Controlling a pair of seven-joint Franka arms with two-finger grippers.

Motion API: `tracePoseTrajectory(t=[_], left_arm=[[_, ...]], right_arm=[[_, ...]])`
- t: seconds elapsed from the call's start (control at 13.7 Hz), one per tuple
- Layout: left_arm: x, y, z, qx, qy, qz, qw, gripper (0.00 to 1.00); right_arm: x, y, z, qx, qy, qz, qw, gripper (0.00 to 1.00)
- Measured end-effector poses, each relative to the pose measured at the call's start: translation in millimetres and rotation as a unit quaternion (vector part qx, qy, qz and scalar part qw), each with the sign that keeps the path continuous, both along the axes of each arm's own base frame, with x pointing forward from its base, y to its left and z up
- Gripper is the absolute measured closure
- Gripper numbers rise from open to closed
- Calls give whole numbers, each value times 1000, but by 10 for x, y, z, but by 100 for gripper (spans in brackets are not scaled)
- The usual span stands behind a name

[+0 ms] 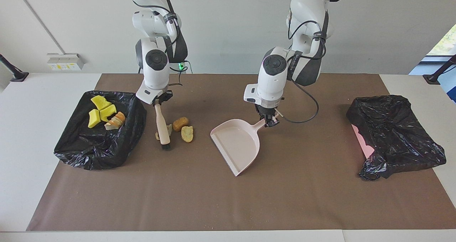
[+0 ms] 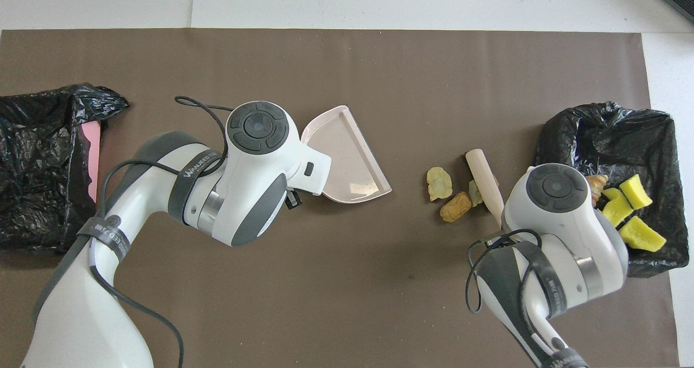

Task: Sweep and dump trash in bin
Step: 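Sweep the tan pieces into the dustpan with the brush in the right gripper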

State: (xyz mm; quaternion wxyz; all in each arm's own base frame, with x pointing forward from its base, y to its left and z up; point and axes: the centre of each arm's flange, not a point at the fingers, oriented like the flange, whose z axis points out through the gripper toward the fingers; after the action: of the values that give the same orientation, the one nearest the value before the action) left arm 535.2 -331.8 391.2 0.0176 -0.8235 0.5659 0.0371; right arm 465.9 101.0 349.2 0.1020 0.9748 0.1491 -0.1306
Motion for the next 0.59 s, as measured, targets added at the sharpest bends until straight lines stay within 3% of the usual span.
tracePoseTrajectory(t=[0.15,0.29,0.44,0.59], left_arm=[[-29,31,-36,12,-1,-47,999,67],[-136,9,-84,33,-21,-91,995,67],[-358,-74,-188,44,-33,-123,991,67],[-584,-92,-295,46,-29,-139,989,67]], right_arm=[[-104,386,-68,16,5,-19,1000,74],[-232,756,-81,29,7,-36,999,74],[-294,962,-64,56,11,-51,997,74],[-277,1026,-32,76,13,-64,995,74]])
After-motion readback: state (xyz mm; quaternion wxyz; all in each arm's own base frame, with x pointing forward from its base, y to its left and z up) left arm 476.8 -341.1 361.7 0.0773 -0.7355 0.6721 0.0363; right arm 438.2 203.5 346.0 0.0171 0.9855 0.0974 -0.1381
